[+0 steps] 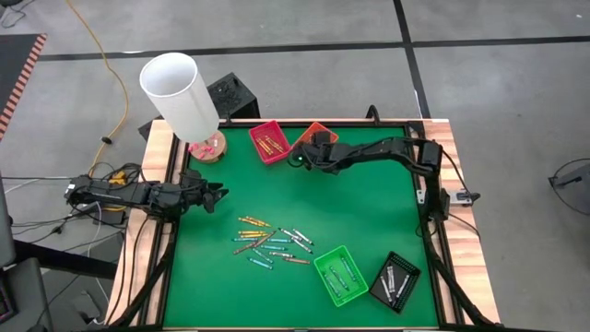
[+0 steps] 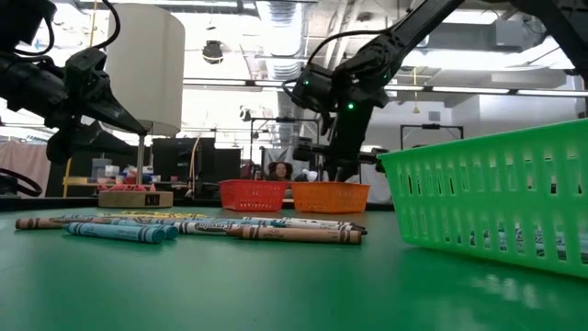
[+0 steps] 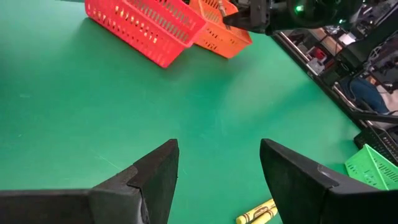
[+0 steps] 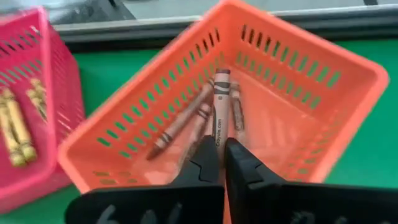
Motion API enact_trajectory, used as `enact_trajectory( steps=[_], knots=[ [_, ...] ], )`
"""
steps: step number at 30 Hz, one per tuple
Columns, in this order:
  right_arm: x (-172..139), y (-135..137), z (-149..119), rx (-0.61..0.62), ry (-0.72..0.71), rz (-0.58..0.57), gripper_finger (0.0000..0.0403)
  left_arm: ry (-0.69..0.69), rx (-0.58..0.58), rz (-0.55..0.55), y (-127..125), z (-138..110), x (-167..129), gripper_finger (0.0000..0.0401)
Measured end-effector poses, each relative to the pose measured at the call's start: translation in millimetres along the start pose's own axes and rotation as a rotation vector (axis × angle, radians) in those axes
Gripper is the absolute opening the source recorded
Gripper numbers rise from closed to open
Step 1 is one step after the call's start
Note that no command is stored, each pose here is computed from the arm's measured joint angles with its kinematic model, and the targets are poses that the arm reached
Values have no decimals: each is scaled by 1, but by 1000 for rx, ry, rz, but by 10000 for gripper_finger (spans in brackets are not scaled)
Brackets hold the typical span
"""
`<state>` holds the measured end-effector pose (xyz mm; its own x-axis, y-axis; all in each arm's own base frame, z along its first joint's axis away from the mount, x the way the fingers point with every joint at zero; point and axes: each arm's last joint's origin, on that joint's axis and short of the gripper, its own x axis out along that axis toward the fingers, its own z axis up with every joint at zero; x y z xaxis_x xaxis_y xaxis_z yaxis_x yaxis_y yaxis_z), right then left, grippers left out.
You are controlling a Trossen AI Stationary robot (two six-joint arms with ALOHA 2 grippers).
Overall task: Sort crayons
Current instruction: Put the brown crayon into the orange bin
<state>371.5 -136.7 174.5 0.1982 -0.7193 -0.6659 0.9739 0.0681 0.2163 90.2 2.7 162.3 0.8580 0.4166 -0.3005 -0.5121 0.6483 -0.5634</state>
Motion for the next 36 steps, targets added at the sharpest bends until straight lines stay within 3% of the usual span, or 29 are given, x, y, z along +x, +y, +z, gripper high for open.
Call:
enact_trajectory(
  steps=[5,10,17,20,24,31,36],
  knots=[
    [0,2,5,-43,19,12,50,0,0,0,0,0,0,215],
    [-6,15,16,-146,65,93,79,1,-1,-1,0,0,0,215],
    [-37,41,39,-377,147,220,83,9,-2,-8,0,0,0,215],
    [-62,57,39,-551,184,355,83,19,-2,-17,0,-1,0,215],
    [-97,75,14,-859,225,601,83,20,-2,-17,0,-1,0,215],
    [-146,93,-49,-1307,107,824,83,20,13,-17,0,-1,0,215],
    [-158,113,-95,-1403,-46,974,83,20,17,-17,0,-1,0,215]
  ],
)
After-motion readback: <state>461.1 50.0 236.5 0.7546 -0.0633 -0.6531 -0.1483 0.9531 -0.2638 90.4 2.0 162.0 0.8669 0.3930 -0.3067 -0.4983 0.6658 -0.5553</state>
